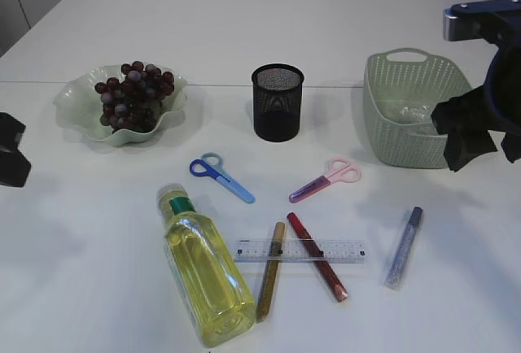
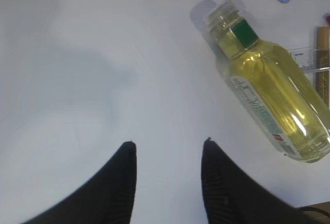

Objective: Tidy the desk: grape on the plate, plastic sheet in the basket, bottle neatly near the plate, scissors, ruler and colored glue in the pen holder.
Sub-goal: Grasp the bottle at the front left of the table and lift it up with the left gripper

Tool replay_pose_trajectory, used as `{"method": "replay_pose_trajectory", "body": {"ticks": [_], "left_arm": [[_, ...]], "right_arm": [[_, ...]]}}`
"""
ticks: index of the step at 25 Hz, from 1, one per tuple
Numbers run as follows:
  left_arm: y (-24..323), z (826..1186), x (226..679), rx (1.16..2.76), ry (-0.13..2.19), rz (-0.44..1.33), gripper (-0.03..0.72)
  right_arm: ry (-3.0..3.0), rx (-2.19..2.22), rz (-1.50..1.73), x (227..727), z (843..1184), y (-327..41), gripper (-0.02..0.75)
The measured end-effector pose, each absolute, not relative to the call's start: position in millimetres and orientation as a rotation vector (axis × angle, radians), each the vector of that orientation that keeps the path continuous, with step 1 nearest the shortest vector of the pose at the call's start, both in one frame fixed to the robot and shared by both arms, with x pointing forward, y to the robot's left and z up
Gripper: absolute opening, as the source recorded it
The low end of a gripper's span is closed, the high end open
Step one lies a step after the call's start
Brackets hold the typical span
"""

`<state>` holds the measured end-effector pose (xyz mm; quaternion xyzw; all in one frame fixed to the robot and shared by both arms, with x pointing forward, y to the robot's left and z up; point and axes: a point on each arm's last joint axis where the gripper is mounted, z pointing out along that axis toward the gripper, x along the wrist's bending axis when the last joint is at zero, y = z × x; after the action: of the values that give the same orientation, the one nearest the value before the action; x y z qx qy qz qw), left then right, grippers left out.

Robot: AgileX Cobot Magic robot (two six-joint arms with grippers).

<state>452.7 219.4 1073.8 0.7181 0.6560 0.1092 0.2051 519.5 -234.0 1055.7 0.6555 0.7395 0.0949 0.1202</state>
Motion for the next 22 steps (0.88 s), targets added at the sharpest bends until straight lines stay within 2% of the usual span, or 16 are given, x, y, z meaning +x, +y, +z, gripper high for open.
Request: {"method": "replay_pose_trajectory", "body": {"ticks": [7,16,22], "left_arm": [[166,1074,438,1.875,1.802,0.213,0.309],[112,1030,442,1.823,1.978,0.066,0.309],[64,1027,443,1.625,2.083,-0.074,0.309]], "right_arm": [[2.145,1.904,0.309,515,1064,-235,0.531],[2.143,1.903,0.317,515,1064,-235,0.531],[2.141,1.9,0.324,516,1064,-235,0.531]]}}
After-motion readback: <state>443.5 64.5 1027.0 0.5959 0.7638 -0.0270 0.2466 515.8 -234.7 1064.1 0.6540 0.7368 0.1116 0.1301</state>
